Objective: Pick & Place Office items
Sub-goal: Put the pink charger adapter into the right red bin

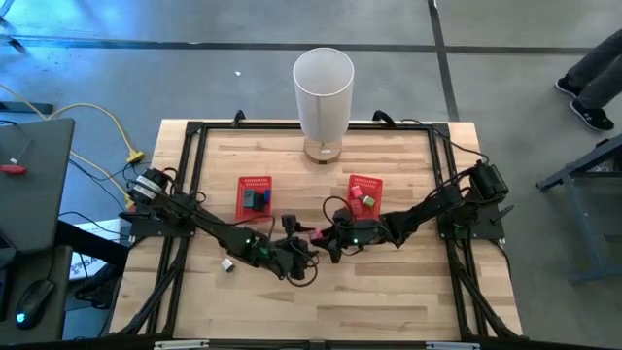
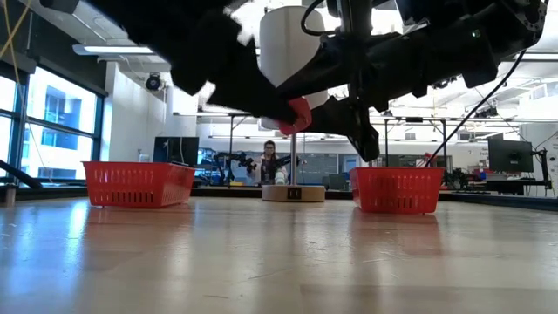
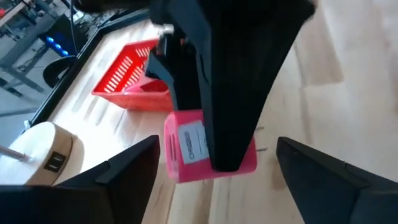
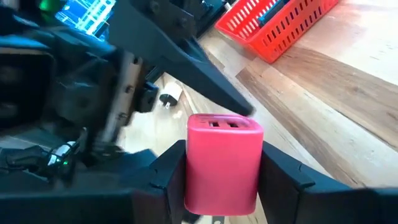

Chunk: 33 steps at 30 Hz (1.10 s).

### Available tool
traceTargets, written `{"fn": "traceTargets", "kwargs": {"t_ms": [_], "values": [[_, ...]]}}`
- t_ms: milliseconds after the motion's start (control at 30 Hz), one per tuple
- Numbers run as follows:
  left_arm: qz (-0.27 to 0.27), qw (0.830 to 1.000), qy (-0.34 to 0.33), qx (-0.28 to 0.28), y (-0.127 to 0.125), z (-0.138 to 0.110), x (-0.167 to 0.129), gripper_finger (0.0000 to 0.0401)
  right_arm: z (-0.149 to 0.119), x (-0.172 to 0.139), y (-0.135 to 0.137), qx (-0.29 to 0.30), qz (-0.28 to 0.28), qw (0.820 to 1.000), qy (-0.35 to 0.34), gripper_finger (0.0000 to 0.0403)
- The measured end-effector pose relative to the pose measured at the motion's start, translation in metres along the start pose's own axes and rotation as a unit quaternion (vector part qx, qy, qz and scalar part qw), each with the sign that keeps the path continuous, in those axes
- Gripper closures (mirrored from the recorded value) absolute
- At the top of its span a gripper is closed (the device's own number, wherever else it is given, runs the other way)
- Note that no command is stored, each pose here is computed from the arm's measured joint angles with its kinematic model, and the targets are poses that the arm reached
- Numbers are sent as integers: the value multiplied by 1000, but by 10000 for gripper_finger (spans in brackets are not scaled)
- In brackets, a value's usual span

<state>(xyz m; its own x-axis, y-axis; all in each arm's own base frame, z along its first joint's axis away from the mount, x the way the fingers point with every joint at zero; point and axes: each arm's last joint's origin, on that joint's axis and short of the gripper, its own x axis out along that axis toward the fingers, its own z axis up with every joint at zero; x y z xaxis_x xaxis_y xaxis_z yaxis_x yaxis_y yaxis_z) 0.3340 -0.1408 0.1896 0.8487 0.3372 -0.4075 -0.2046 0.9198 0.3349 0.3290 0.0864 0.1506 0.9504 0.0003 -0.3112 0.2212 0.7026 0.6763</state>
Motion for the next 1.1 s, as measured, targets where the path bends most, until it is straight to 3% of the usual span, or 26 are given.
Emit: {"fn": "traceTargets", "kwargs": {"t_ms": [200,400,600,800,967,1100], "values": [[-19,998,-55,19,-11,15,-20,84,6,-6,8,-27,22,999,6,260],[-37,995,-88,7,-17,26,-40,84,15,-34,36,-118,13,992,-31,260],[-102,991,-86,8,-30,22,-49,84,30,-76,50,-166,-77,981,-63,260],[-132,987,-87,-17,-32,23,-51,84,48,-104,43,-184,-164,969,-15,260],[-132,987,-81,-44,-30,23,-49,84,72,-109,37,-196,-263,943,57,260],[-128,987,-73,-61,-28,22,-46,84,92,-104,32,-187,-312,926,102,260]]}}
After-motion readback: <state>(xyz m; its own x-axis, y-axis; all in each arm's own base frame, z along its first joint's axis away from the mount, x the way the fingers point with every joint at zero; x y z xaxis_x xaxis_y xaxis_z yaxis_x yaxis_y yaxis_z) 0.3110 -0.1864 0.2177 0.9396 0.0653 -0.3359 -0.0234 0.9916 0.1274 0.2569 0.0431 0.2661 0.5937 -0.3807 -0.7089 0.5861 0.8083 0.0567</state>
